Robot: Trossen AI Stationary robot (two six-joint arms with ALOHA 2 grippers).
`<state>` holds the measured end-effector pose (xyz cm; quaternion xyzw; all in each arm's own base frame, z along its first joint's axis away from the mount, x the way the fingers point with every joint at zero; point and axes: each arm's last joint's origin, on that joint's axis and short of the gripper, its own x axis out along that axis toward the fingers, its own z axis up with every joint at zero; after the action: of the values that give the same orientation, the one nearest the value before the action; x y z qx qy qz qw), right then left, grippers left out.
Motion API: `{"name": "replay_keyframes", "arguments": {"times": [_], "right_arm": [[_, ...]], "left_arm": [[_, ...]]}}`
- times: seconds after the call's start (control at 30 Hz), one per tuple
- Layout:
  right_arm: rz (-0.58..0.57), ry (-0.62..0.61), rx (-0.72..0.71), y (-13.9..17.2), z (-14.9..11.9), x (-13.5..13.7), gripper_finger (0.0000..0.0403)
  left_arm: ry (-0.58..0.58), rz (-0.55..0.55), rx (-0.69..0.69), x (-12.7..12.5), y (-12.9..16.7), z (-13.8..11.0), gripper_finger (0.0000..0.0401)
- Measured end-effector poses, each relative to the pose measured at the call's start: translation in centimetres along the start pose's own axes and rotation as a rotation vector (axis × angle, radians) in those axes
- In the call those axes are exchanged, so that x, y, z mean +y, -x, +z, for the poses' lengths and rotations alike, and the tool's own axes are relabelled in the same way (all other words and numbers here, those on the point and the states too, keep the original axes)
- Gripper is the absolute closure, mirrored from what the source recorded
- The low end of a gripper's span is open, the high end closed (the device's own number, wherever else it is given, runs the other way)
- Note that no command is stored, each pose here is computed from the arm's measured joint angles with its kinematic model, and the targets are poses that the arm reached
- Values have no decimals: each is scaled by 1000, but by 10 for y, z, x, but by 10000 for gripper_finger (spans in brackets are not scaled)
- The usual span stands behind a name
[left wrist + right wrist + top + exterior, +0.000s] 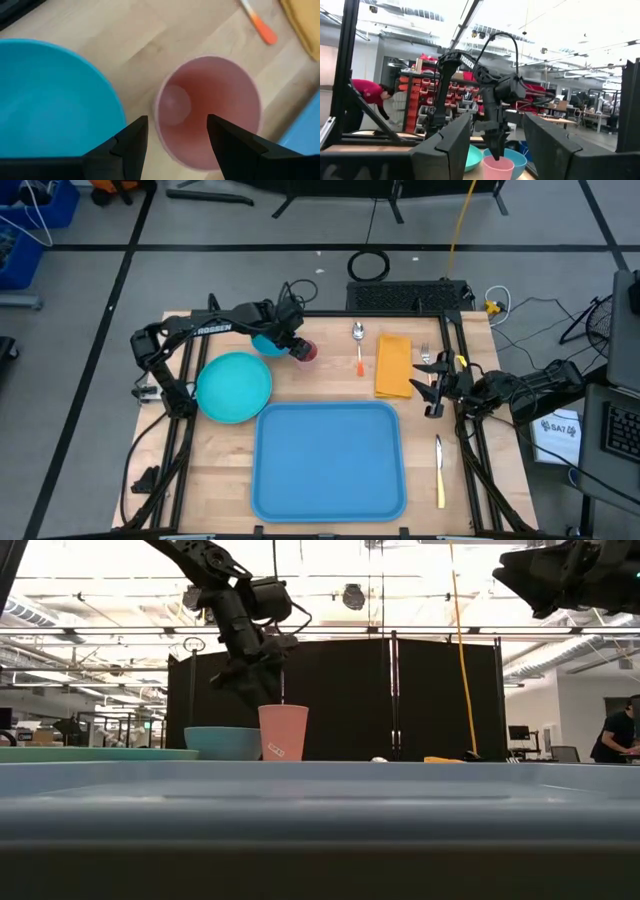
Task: Set up tray
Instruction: Put the pink cup on the blue tray
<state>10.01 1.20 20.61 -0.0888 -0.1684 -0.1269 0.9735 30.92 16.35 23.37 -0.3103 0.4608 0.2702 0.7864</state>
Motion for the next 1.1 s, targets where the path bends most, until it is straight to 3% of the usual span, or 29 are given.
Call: {"name": "replay_keyframes", "arguments": {"times": [0.33,0.43,0.73,1.1], "right_arm": [[-1,12,2,0,0,0,229],[-1,11,2,0,0,0,229],[-2,11,2,0,0,0,229],[-2,16,4,0,0,0,229]], "left_arm": [[32,12,18,2,0,-2,202],[28,12,20,2,0,-2,236],[-2,11,20,0,0,-2,388],[-90,-5,-13,-12,7,-7,397]]}}
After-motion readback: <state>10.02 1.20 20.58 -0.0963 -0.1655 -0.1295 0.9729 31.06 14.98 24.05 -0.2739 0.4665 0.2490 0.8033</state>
